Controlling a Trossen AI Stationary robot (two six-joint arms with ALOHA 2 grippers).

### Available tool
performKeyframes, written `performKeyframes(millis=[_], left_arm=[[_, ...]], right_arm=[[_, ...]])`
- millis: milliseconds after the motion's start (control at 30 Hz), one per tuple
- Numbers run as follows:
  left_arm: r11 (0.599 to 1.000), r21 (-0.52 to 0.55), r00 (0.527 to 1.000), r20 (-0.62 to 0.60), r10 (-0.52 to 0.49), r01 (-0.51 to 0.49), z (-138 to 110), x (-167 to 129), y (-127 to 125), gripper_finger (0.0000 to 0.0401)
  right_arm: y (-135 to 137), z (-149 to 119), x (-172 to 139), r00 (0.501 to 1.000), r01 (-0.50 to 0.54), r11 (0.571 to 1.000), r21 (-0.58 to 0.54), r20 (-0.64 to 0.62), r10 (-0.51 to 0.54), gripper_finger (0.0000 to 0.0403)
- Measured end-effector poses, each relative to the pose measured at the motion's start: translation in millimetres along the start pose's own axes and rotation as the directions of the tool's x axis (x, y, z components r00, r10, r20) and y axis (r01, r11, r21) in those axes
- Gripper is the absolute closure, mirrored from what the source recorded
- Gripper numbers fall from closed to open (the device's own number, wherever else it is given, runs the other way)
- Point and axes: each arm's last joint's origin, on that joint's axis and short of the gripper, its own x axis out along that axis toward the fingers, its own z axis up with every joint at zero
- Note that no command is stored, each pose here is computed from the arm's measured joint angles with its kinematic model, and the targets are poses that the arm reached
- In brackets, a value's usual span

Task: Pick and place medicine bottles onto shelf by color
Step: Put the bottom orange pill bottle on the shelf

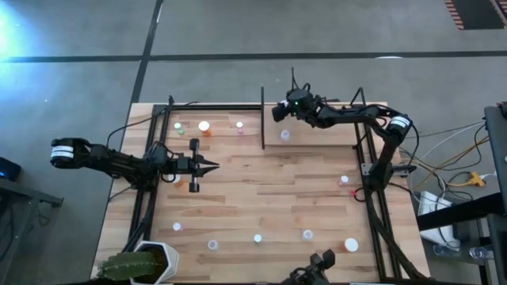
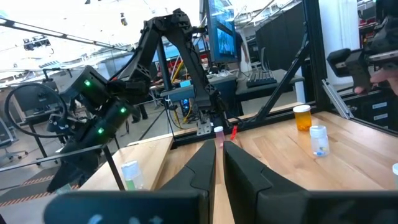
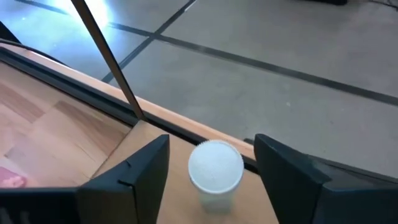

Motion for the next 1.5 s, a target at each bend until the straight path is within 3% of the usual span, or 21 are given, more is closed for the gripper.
performKeyframes(millis=[200,367,533,700,800,1000,1133,1267,1367,1500], left_arm=[[1.0,-0.003,1.0,-0.001,-0.001,0.001,0,0,0,0.0388],[1.0,-0.016,1.0,-0.001,-0.001,0.001,0,0,0,0.0388],[1.0,-0.017,1.0,-0.009,-0.003,0.002,-1,0,0,0.0388],[1.0,-0.024,0.999,-0.05,-0.018,0.017,0,6,0,0.0388],[0.999,-0.032,0.995,-0.092,-0.036,0.034,0,12,-1,0.0388],[0.998,-0.039,0.987,-0.154,-0.055,0.05,0,18,-1,0.0388],[0.998,-0.038,0.986,-0.158,-0.055,0.05,-1,19,-1,0.0388],[0.998,-0.04,0.984,-0.167,-0.056,0.05,-2,19,-1,0.0388],[0.998,-0.039,0.985,-0.166,-0.056,0.05,-3,18,-1,0.0388],[0.998,-0.04,0.984,-0.169,-0.056,0.05,-3,17,-2,0.0388]], right_arm=[[4,24,-26,1.0,-0.004,0.998,-0.059,-0.022,0.003,0.0154],[5,52,-73,0.999,-0.007,0.991,-0.133,-0.051,0.001,0.0174],[18,58,-141,0.993,-0.09,0.967,-0.24,-0.097,0.069,0.0236],[42,26,-204,0.964,-0.253,0.894,-0.37,-0.172,0.201,0.0323],[52,-3,-238,0.908,-0.41,0.797,-0.444,-0.28,0.311,0.0367],[63,-39,-286,0.738,-0.67,0.641,-0.374,-0.428,0.521,0.0393],[71,-53,-300,0.645,-0.745,0.613,-0.263,-0.521,0.56,0.0393],[84,-81,-316,0.581,-0.781,0.566,-0.263,-0.639,0.504,0.0379],[92,-106,-333,0.554,-0.772,0.59,-0.238,-0.706,0.44,0.0353],[98,-140,-357,0.573,-0.679,0.705,-0.207,-0.749,0.332,0.0308]])
